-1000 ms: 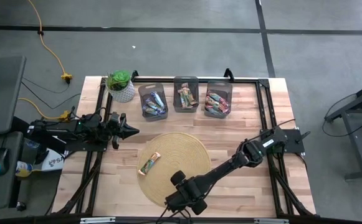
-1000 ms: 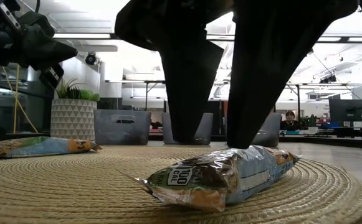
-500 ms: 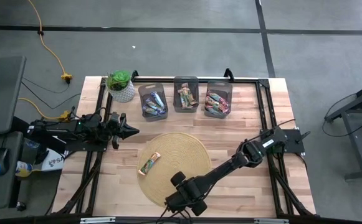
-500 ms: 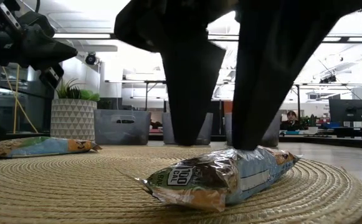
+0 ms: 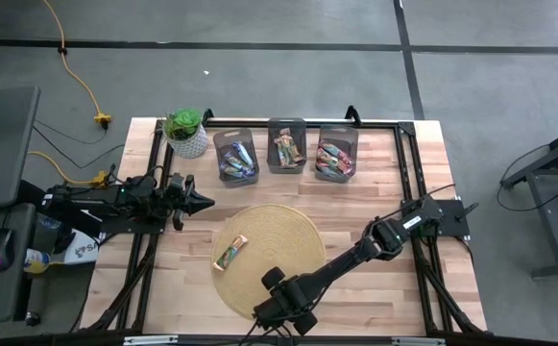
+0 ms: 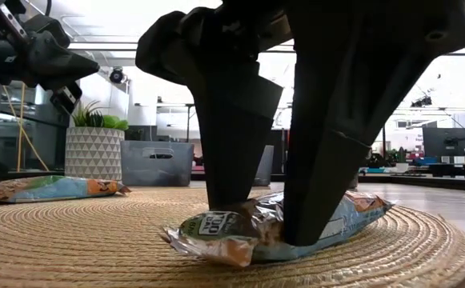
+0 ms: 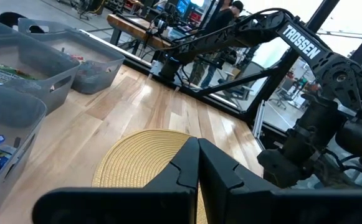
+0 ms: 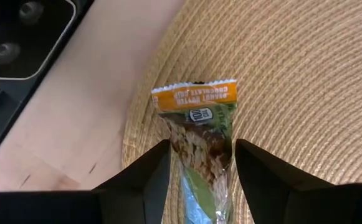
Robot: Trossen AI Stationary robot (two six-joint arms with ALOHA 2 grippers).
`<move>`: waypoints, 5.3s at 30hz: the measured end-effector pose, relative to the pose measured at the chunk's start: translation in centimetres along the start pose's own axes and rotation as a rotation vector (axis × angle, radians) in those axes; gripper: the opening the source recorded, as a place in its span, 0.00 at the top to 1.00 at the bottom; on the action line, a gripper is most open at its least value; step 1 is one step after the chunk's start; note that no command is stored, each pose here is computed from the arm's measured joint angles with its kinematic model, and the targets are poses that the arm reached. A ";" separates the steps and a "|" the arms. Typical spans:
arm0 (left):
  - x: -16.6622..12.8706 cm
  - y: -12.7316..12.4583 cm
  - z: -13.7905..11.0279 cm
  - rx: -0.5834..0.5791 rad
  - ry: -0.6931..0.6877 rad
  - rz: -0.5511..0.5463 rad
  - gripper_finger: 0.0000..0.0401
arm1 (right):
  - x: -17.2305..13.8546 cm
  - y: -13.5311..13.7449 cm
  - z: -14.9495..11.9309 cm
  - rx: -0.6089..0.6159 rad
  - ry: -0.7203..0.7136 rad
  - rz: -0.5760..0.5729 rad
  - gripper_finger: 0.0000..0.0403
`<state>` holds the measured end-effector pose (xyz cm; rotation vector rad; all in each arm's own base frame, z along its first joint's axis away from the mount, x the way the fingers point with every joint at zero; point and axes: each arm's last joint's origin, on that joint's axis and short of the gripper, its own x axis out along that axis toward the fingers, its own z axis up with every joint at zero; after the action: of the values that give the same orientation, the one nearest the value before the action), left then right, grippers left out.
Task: Pick and place Granola Bars by type
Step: Put the yellow granola bar into the center black bin
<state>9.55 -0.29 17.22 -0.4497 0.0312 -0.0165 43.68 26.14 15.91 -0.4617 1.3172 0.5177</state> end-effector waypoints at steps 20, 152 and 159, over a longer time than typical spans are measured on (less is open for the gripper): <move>0.0 0.0 0.0 0.000 0.001 -0.001 1.00 | 1.1 0.1 -0.2 0.008 -0.005 0.036 0.59; 0.0 0.0 0.0 0.000 0.001 0.000 1.00 | -31.5 -29.2 -16.8 1.160 -0.869 -1.079 0.74; 0.0 0.0 0.0 0.000 0.001 0.000 1.00 | -27.1 -34.6 -21.6 1.276 -0.673 -0.920 0.74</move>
<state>9.55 -0.29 17.21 -0.4496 0.0321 -0.0167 42.90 -16.90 39.29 0.2150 0.4643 -0.8749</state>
